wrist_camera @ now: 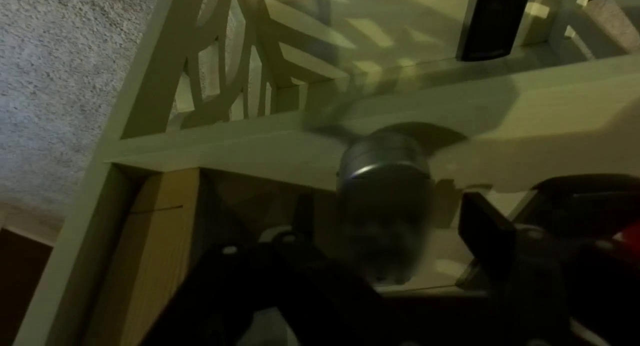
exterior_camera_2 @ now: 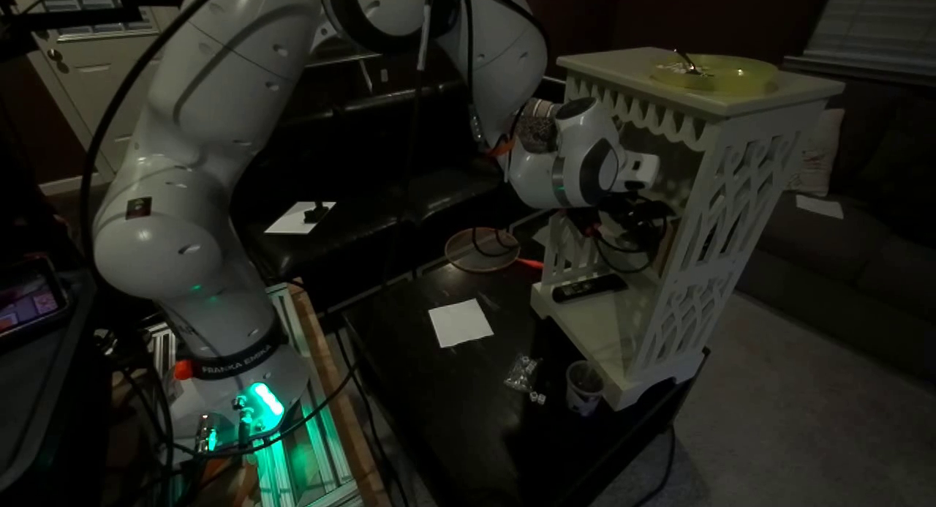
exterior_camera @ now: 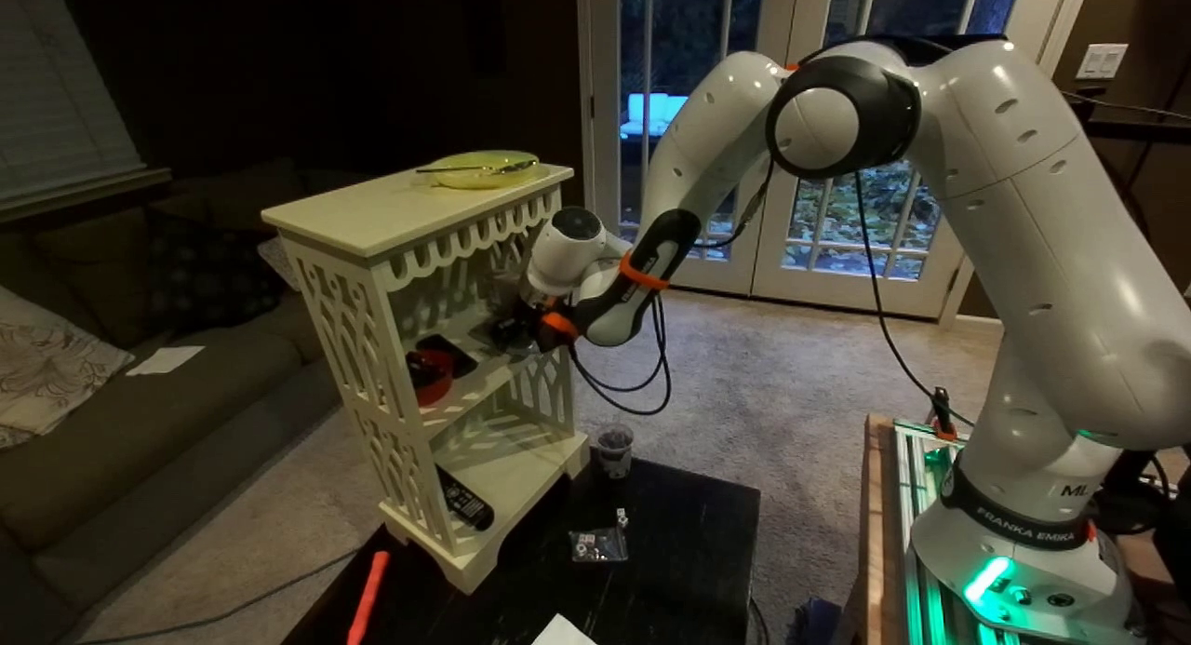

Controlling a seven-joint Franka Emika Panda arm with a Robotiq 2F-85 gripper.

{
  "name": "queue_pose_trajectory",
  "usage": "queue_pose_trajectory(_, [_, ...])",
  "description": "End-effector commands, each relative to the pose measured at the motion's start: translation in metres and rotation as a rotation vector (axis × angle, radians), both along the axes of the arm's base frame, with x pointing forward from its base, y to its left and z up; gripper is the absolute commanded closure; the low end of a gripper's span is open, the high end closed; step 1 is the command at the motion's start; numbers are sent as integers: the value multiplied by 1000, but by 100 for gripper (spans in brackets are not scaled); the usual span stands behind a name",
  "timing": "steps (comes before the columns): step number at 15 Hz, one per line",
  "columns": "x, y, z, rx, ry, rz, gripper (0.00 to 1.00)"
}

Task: Move the grey remote from the middle shelf to the bottom shelf

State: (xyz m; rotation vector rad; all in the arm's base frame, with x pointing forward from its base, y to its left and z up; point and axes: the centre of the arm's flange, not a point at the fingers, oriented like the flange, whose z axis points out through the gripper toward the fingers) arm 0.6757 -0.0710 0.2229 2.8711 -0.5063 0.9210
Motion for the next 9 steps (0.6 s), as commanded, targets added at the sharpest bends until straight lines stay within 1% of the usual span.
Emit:
queue_pose_trajectory(1, [14,-5,-1,-13,-10,-63,56])
queue_pose_trajectory(2, [15,-7,-1,-17,-9,-73,62])
queue_pose_trajectory(3, [16,-9,-1,-21,-7,-81,65])
queue_pose_trajectory(4, [17,-9,-1,-21,-3,-83,56])
queue_pose_trajectory(5, [19,-8,-1,-23,0,-80,41])
queue_pose_trajectory(6, [20,-7,-1,-25,6,-79,42])
queue_pose_trajectory(7, [21,-7,-3,-27,19,-78,31])
queue_pose_trajectory(8, [22,-6,-5,-28,25,-78,17])
queue_pose_trajectory(9, [22,-5,-7,-26,33,-78,13])
